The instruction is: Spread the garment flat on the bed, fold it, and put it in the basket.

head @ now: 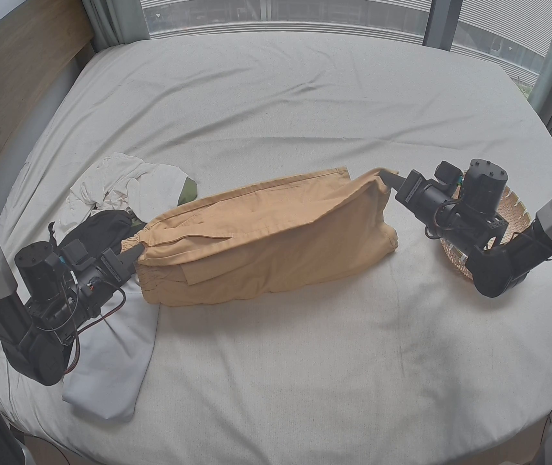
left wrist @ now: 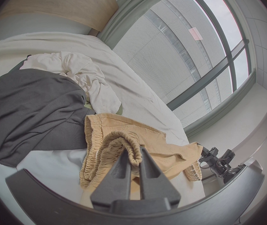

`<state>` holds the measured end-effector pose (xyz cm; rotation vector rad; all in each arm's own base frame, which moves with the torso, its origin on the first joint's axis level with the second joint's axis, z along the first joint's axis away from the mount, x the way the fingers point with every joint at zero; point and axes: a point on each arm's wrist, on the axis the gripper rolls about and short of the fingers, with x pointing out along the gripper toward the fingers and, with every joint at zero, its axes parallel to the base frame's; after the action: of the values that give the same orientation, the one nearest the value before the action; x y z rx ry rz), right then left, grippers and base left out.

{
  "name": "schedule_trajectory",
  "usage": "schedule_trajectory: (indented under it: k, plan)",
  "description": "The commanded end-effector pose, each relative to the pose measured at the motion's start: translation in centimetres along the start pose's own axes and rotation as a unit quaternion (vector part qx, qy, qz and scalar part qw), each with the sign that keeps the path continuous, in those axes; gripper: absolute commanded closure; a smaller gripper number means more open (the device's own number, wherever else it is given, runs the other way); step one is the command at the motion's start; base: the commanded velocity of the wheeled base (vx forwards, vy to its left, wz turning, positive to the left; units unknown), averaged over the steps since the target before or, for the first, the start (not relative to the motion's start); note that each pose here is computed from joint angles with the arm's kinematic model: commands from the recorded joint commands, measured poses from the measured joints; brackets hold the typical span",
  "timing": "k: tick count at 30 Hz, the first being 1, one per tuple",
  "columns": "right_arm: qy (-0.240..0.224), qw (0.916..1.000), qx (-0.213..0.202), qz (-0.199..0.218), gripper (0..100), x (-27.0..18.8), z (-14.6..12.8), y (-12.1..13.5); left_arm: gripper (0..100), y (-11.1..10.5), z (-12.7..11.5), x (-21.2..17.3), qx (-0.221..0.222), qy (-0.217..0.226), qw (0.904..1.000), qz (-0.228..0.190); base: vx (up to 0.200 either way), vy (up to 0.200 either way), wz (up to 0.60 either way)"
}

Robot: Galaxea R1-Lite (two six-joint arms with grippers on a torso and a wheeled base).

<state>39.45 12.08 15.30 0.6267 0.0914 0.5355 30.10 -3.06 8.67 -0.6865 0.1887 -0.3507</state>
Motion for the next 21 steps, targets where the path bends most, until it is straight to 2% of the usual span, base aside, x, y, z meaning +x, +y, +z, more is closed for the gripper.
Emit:
schedule_trajectory:
  k: [1, 9, 10, 16, 21]
  plan:
    - [0.004, 1.0, 0.002, -0.003, 100, 1.5, -0.5, -0.8, 100, 0.4, 0.0, 0.9, 0.001, -0.005, 1.0, 0.003, 0.0, 0.0, 0.0]
    - [0.005, 1.0, 0.002, -0.005, 100, 2.0, -0.7, -1.2, 100, 1.0, 0.0, 1.7, 0.001, -0.016, 0.9998, 0.015, 0.0, 0.0, 0.0]
    - [0.002, 1.0, 0.001, -0.004, 0, 2.1, -0.7, -1.3, 0, 1.2, 0.0, 1.9, 0.0, -0.019, 0.9996, 0.02, 0.0, 0.0, 0.0]
    - [-0.03, 0.9994, -0.003, -0.016, 0, 2.5, 0.1, -1.3, 0, 1.5, 0.8, 2.1, 0.003, -0.047, 0.9983, 0.036, 0.0, 0.0, 0.0]
    - [-0.029, 0.9992, -0.002, -0.028, 0, 1.2, 0.4, -0.9, 0, 1.4, 1.2, 1.5, 0.004, -0.057, 0.9974, 0.044, 0.0, 0.0, 0.0]
